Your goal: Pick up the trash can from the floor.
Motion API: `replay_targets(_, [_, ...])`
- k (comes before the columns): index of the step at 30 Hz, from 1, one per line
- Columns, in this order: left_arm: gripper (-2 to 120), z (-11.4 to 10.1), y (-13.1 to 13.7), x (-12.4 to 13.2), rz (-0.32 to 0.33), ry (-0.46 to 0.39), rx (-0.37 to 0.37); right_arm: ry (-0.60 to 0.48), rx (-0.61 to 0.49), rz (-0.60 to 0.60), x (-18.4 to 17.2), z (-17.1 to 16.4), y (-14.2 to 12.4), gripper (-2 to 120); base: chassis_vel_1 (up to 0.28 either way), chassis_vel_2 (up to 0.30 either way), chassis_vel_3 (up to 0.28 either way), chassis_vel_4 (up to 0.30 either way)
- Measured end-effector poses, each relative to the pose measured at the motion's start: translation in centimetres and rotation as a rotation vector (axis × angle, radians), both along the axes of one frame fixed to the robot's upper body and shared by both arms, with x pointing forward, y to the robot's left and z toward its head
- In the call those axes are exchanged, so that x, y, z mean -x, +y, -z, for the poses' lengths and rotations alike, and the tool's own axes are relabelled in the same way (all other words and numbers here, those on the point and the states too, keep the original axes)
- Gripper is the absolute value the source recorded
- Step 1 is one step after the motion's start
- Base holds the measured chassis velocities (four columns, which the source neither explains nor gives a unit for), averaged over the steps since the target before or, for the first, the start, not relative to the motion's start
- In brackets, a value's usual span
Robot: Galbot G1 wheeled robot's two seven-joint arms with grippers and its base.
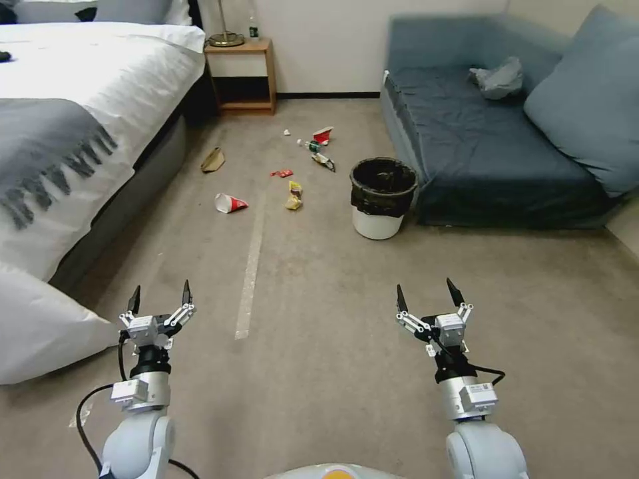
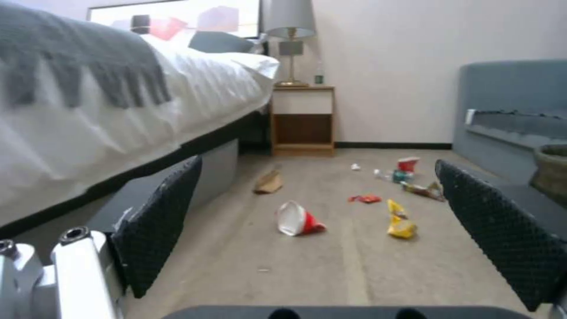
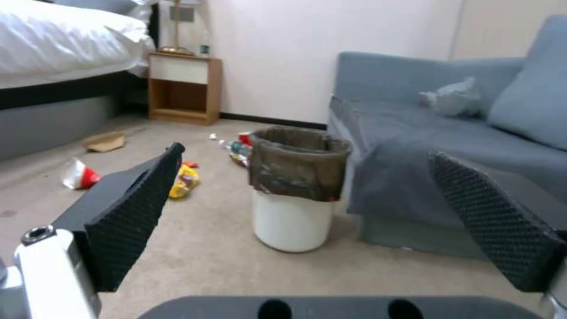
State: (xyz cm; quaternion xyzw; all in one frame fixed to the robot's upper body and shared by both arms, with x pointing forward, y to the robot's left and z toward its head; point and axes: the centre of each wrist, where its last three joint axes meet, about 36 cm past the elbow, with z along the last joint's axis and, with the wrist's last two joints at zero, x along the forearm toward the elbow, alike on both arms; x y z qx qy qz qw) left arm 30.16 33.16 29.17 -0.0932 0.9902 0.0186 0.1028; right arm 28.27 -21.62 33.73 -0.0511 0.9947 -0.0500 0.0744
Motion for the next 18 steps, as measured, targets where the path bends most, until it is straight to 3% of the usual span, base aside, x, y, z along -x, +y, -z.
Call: replay_targets(18, [97, 0.59, -0.21, -0.1, 0.009, 0.0, 0.004, -0.025, -0.034, -0.019, -0.48, 0.5, 0.31, 100, -0.107, -0.104, -0.096, -0.101])
